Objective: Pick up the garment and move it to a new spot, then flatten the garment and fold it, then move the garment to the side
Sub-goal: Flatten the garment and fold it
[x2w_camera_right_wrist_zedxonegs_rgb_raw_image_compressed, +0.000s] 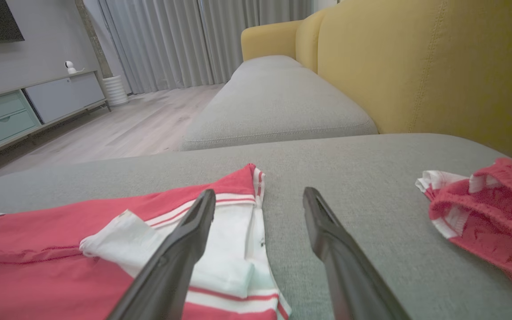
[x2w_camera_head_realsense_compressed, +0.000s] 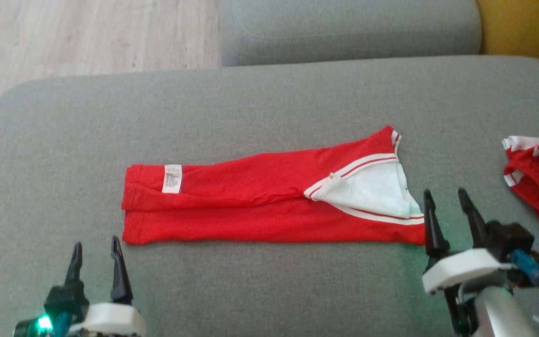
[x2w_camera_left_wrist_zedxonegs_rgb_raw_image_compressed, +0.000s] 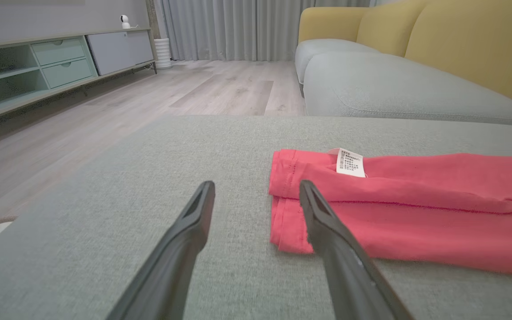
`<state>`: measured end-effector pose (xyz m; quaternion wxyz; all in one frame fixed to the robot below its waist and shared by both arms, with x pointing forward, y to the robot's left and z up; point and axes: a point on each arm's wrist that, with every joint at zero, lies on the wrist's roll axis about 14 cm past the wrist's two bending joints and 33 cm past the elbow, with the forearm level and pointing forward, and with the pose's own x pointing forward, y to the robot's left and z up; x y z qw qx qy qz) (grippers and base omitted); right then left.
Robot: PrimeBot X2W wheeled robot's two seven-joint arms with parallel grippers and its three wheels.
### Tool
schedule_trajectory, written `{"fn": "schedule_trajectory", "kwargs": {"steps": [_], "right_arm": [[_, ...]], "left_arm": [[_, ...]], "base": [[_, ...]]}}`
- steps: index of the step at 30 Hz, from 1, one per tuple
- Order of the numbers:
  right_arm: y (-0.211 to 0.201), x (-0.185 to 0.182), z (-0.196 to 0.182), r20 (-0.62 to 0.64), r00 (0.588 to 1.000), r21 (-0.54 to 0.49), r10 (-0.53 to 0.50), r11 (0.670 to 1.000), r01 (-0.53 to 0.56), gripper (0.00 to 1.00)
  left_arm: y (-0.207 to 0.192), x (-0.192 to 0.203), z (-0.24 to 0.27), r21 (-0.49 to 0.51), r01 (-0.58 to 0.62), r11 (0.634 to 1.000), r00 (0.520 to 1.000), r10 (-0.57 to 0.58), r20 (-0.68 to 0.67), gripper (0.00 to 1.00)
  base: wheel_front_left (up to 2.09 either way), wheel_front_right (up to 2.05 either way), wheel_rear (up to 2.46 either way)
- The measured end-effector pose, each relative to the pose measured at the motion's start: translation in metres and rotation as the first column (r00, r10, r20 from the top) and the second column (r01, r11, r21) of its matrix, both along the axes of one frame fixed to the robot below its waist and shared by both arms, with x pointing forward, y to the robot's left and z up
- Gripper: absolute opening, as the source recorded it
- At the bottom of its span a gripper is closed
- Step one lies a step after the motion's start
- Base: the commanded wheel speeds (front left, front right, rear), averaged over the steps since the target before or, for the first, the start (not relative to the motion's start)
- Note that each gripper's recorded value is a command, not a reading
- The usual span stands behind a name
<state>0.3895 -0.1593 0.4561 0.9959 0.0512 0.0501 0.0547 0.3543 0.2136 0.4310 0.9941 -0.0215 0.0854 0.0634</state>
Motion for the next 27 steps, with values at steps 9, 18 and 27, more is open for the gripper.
{"fn": "schedule_trajectory", "kwargs": {"steps": [9,18,27], "right_arm": [[0.002,-0.016,-0.014,-0.047,0.999,0.017,0.001,1.0,0.0,1.0],[0.007,-0.008,-0.049,-0.171,0.985,0.007,0.014,1.0,-0.013,1.0],[0.022,0.044,-0.065,-0.278,0.96,0.003,0.041,0.999,-0.041,1.0]], "left_arm": [[-0.007,-0.022,0.001,-0.017,0.014,1.0,1.0,-0.014,0.01,1.0],[-0.012,-0.023,-0.012,-0.033,0.034,0.999,0.999,-0.035,-0.031,1.0],[-0.017,-0.018,-0.029,-0.082,0.035,0.996,0.996,-0.041,-0.082,1.0]], "base": [[0.0,0.0,0.0],[0.0,0.0,0.0],[0.0,0.0,0.0]]}}
